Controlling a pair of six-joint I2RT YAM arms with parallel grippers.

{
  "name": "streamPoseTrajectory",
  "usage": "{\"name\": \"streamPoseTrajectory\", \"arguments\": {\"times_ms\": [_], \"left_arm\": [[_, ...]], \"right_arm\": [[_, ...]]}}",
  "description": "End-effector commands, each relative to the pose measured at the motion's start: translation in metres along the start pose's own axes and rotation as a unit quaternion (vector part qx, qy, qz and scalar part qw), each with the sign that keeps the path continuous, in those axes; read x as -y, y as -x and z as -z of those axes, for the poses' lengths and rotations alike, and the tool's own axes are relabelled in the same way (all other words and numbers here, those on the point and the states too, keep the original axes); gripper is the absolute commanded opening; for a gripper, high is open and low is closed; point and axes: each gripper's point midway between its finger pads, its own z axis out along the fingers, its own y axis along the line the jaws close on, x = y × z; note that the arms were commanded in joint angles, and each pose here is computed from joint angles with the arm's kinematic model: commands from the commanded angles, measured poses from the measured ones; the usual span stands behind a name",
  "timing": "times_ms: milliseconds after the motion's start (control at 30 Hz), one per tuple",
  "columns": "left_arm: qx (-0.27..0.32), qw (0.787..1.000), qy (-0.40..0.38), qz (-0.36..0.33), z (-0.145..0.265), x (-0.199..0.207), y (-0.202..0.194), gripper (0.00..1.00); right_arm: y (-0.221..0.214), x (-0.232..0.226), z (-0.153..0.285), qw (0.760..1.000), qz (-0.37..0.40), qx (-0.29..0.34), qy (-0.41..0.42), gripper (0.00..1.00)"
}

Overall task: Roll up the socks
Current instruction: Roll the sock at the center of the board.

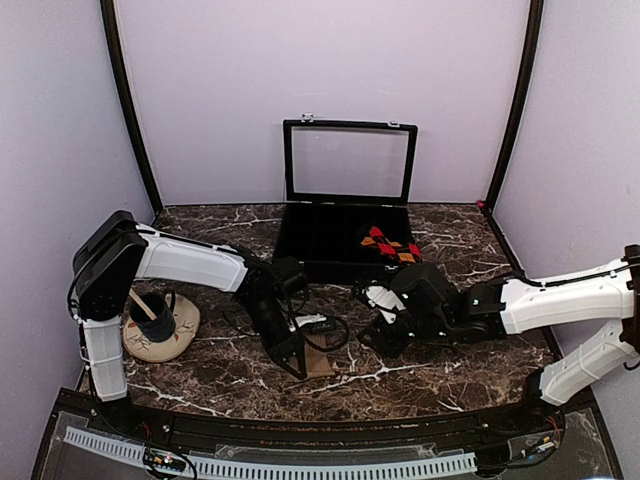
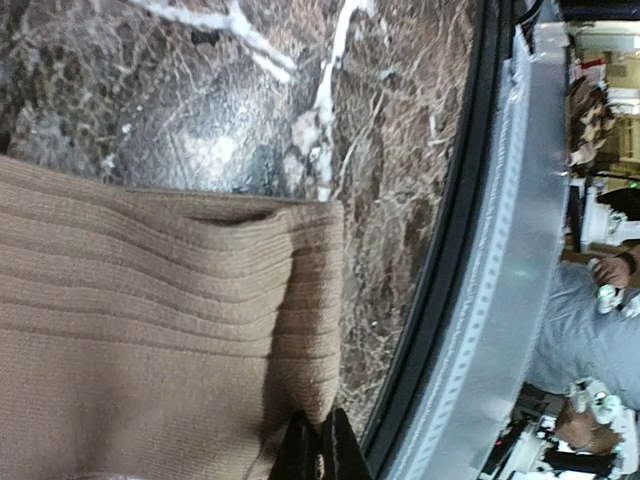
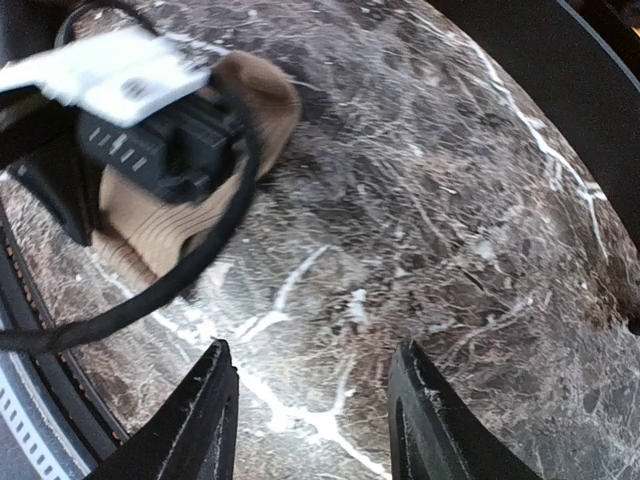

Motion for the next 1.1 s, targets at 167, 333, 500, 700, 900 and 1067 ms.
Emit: {"name": "streamPoseTrajectory", "arguments": {"times_ms": [167, 333, 500, 700, 900, 1067], "left_arm": [[0.032, 0.992, -0.11, 0.059, 0.021, 0.012, 0.005, 0.0], [0.026, 0.987, -0.136, 0.083, 0.015, 0.009, -0.003, 0.0], [0.025, 0.982, -0.156, 0.106, 0.01, 0.004, -0.008, 0.0], [0.033, 0.976, -0.174, 0.124, 0.012, -0.001, -0.01, 0.0], [0.031, 0.971, -0.188, 0.146, 0.012, -0.009, -0.015, 0.0], [0.029, 0.968, -0.194, 0.157, 0.012, -0.013, -0.018, 0.0]], "right_arm": [[0.007, -0.056, 0.017, 0.993, 0.075, 0.043, 0.078, 0.46], [-0.001, -0.08, 0.016, 0.987, 0.108, 0.037, 0.113, 0.47], [-0.003, -0.102, 0.006, 0.979, 0.15, 0.031, 0.134, 0.49], [-0.001, -0.118, -0.013, 0.971, 0.188, 0.03, 0.148, 0.5], [0.002, -0.128, -0.028, 0.961, 0.225, 0.033, 0.157, 0.51], [-0.001, -0.133, -0.046, 0.953, 0.257, 0.022, 0.157, 0.5]]}}
